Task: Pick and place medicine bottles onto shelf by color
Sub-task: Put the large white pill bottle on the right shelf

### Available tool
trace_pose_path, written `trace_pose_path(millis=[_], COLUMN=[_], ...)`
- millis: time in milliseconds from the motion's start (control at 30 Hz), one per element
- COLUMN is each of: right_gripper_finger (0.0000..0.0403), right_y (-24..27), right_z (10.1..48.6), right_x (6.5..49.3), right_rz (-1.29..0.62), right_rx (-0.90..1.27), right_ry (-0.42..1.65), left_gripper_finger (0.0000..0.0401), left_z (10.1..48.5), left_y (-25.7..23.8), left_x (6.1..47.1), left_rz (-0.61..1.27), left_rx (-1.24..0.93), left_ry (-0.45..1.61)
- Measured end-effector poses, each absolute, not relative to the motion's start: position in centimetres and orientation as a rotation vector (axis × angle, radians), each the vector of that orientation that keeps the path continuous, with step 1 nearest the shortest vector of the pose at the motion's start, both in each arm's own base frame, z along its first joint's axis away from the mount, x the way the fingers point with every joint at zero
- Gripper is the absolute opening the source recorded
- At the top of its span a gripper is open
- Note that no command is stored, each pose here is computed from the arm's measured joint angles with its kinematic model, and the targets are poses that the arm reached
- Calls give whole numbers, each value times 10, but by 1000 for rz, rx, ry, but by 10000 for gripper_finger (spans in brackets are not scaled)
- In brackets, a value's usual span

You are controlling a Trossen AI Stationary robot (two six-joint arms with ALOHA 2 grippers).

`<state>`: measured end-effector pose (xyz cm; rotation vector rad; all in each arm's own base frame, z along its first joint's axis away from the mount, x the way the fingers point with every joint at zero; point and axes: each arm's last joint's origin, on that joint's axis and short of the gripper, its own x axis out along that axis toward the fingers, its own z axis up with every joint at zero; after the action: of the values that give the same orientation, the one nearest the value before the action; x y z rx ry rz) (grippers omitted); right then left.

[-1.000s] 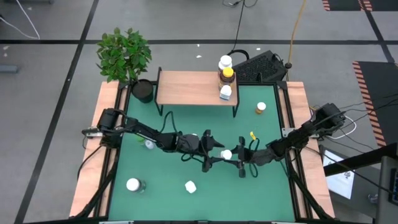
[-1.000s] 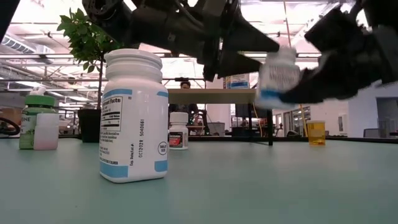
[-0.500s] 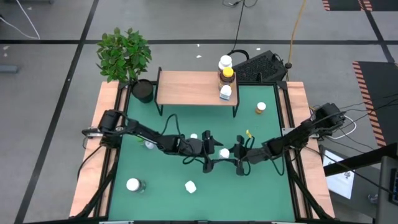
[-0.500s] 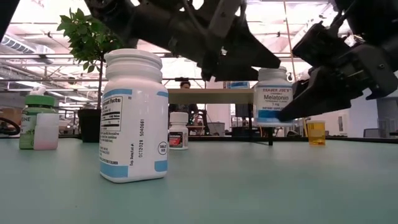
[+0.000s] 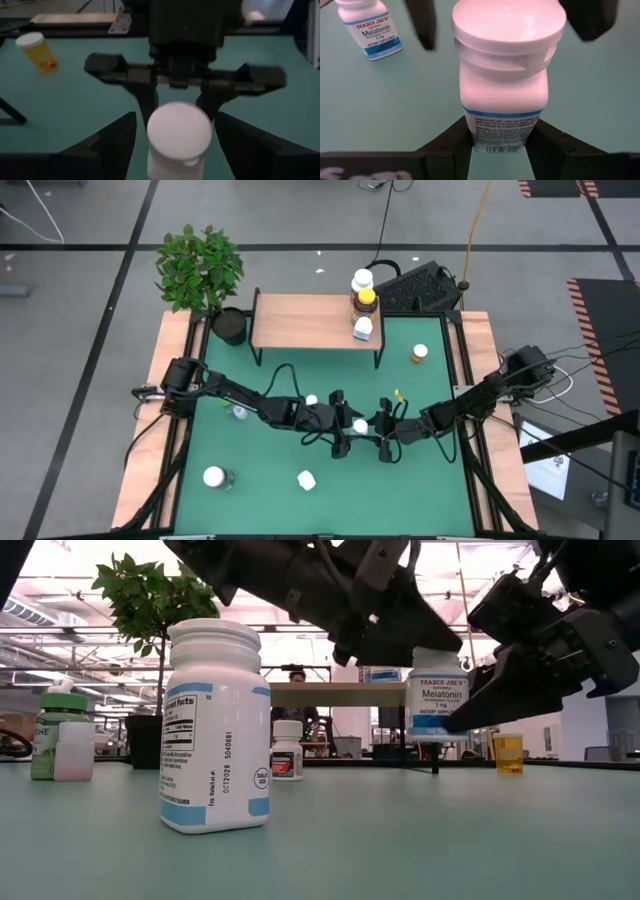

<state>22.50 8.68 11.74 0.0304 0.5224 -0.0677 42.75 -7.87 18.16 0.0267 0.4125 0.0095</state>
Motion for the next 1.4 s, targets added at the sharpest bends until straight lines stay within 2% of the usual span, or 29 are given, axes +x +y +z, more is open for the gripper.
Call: trace_pose_path(millis=[533, 733, 900, 1233, 1400], right_gripper_finger=[156, 209, 243, 227, 218], right_y=[87, 86, 85, 75, 73], right_z=[118, 122, 136, 158, 149], right_x=[225, 225, 222, 196, 187], right_rz=[-57, -89, -106, -190, -175], right_rx=[-20, -104, -80, 17, 63], right_ry=[514, 487, 447, 495, 451], left_gripper_finger=[172, 186, 189, 190, 191], left_z=[180, 186, 202, 236, 254], left_y=[-77, -73, -67, -47, -38], left_x=[427, 426, 422, 408, 398], left_rz=[12, 52, 72, 122, 138], left_rx=[39, 32, 26, 31, 27], left_ry=[429, 416, 403, 402, 397])
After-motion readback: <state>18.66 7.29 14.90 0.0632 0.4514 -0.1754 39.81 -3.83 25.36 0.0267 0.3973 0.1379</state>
